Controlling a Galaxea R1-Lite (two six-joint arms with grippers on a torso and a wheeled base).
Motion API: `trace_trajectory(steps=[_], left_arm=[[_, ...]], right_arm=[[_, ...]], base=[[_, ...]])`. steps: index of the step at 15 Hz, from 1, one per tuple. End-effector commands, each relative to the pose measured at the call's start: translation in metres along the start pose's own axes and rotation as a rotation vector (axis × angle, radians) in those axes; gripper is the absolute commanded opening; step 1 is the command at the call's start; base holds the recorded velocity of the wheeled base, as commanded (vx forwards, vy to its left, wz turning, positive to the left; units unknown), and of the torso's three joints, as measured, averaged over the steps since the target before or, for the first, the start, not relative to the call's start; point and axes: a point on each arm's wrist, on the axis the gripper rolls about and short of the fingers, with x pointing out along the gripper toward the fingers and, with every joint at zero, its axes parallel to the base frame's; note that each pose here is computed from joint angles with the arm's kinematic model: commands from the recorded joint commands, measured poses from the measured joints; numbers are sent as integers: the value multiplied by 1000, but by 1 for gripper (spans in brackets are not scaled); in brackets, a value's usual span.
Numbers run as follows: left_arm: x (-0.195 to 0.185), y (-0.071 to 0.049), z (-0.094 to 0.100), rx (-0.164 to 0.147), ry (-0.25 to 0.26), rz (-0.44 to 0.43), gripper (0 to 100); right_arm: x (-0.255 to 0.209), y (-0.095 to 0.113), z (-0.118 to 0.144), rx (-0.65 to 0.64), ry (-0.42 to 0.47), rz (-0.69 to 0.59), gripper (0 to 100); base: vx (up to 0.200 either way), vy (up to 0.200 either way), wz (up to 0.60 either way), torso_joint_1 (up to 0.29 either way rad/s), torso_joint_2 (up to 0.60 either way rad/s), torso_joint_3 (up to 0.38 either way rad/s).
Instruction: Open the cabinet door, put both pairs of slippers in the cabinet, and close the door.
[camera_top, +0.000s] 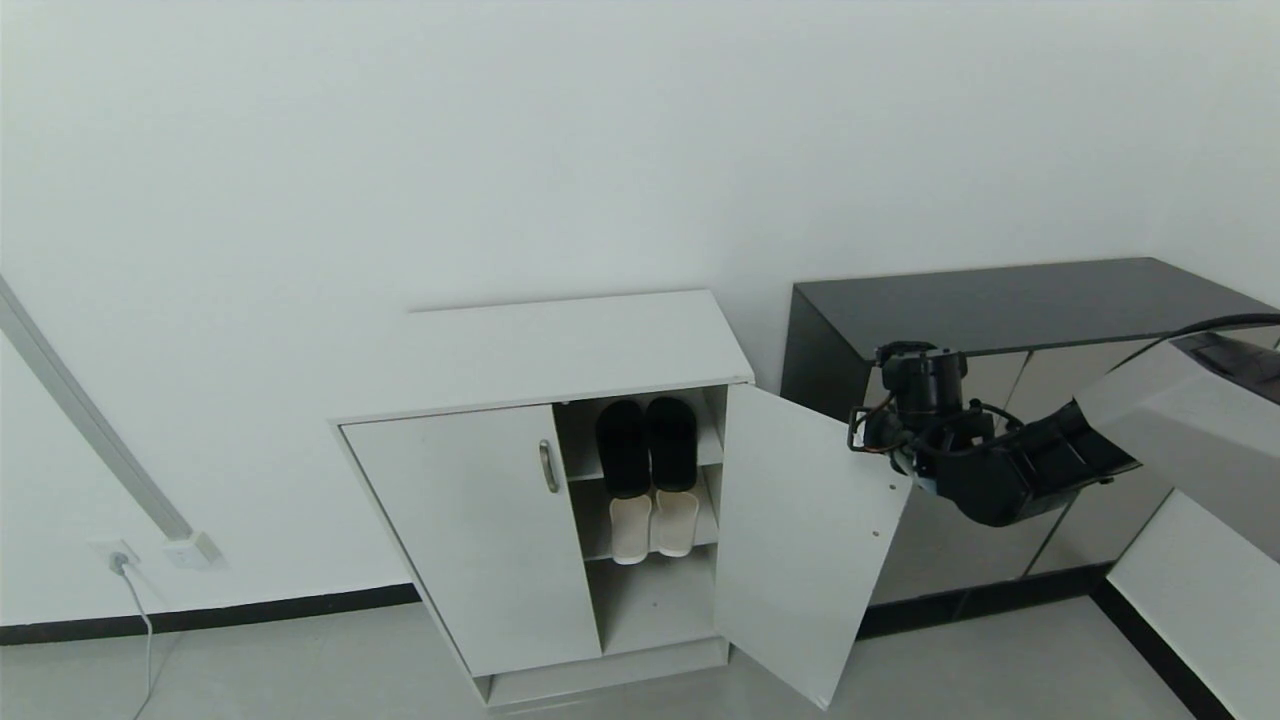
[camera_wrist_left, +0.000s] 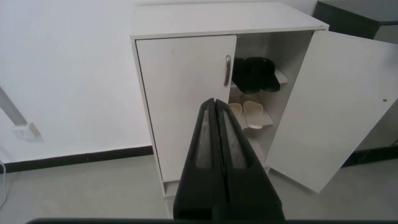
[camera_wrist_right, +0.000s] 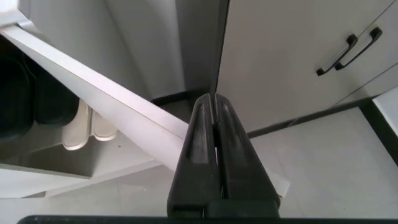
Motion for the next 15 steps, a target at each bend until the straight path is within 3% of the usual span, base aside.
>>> trace_trajectory(steps=[1, 11, 15], left_arm=[[0, 0, 0, -1, 0, 0, 0], [0, 0, 0, -1, 0, 0, 0], [0, 0, 0, -1, 0, 0, 0]], right_arm=[[5, -1, -6, -4, 14, -3, 0], [6, -2, -12, -16, 39, -8, 0], [-10, 9, -15, -39, 57, 24, 0]], base=[[0, 0, 0, 0, 0, 0], [0, 0, 0, 0, 0, 0], [0, 0, 0, 0, 0, 0]])
